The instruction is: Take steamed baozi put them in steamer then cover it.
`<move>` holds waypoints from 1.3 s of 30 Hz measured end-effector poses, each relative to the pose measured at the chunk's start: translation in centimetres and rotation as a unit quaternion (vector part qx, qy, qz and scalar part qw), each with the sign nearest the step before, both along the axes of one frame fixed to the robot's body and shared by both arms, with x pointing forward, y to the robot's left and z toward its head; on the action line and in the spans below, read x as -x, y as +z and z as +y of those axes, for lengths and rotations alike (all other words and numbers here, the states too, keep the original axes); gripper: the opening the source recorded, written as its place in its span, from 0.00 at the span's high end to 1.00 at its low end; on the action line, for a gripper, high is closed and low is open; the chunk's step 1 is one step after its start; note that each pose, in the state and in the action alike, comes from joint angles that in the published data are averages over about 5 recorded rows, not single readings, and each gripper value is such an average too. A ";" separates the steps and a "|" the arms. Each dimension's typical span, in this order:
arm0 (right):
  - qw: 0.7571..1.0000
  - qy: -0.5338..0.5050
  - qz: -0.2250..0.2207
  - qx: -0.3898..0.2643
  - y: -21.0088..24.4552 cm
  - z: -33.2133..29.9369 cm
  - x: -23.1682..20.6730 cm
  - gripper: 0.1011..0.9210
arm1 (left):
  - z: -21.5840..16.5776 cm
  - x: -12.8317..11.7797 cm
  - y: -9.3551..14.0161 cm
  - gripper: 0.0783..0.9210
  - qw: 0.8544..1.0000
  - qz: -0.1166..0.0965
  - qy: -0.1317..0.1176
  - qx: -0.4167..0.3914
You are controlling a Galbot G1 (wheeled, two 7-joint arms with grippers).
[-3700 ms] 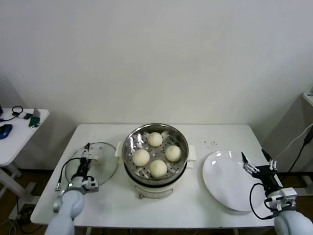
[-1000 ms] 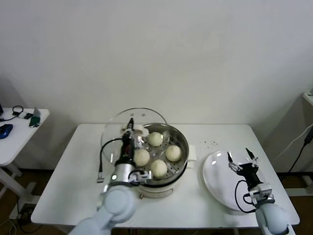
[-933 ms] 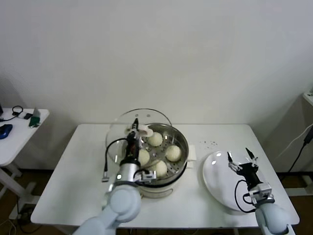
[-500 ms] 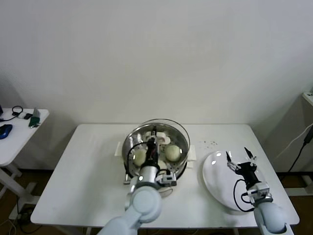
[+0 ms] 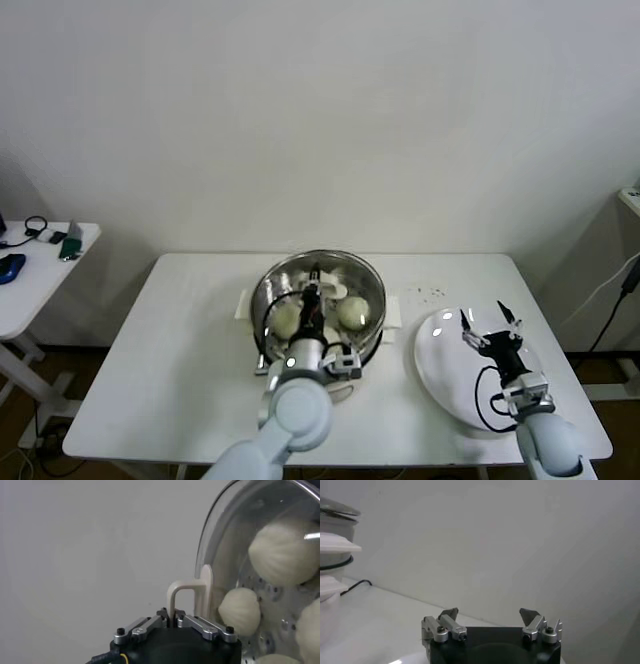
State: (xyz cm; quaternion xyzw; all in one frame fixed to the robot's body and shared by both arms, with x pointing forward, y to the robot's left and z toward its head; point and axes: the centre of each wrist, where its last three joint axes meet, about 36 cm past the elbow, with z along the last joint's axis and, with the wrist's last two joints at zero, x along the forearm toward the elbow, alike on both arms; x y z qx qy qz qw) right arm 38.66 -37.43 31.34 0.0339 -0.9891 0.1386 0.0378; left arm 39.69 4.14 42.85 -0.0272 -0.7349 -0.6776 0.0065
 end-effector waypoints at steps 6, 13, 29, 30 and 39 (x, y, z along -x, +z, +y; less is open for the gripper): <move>1.000 0.001 -0.002 -0.002 -0.1 0.2 -0.1 0.12 | 0.1 0.3 -0.4 0.92 1.000 0.008 0.000 -0.011; 1.000 0.001 -0.003 -0.001 -0.2 0.2 -0.1 0.12 | 0.1 0.1 -0.6 0.92 1.000 0.006 0.003 -0.019; 1.000 0.006 -0.003 -0.002 -0.6 0.2 0.1 0.12 | 0.8 0.0 -1.4 0.92 0.999 0.003 0.007 -0.037; 1.000 0.007 -0.003 -0.002 -0.6 0.2 0.1 0.12 | 0.8 0.0 -1.4 0.92 0.999 0.003 0.007 -0.037; 1.000 0.008 -0.002 -0.008 -0.5 0.1 0.0 0.12 | 0.8 0.5 -1.4 0.72 0.999 0.006 0.005 -0.035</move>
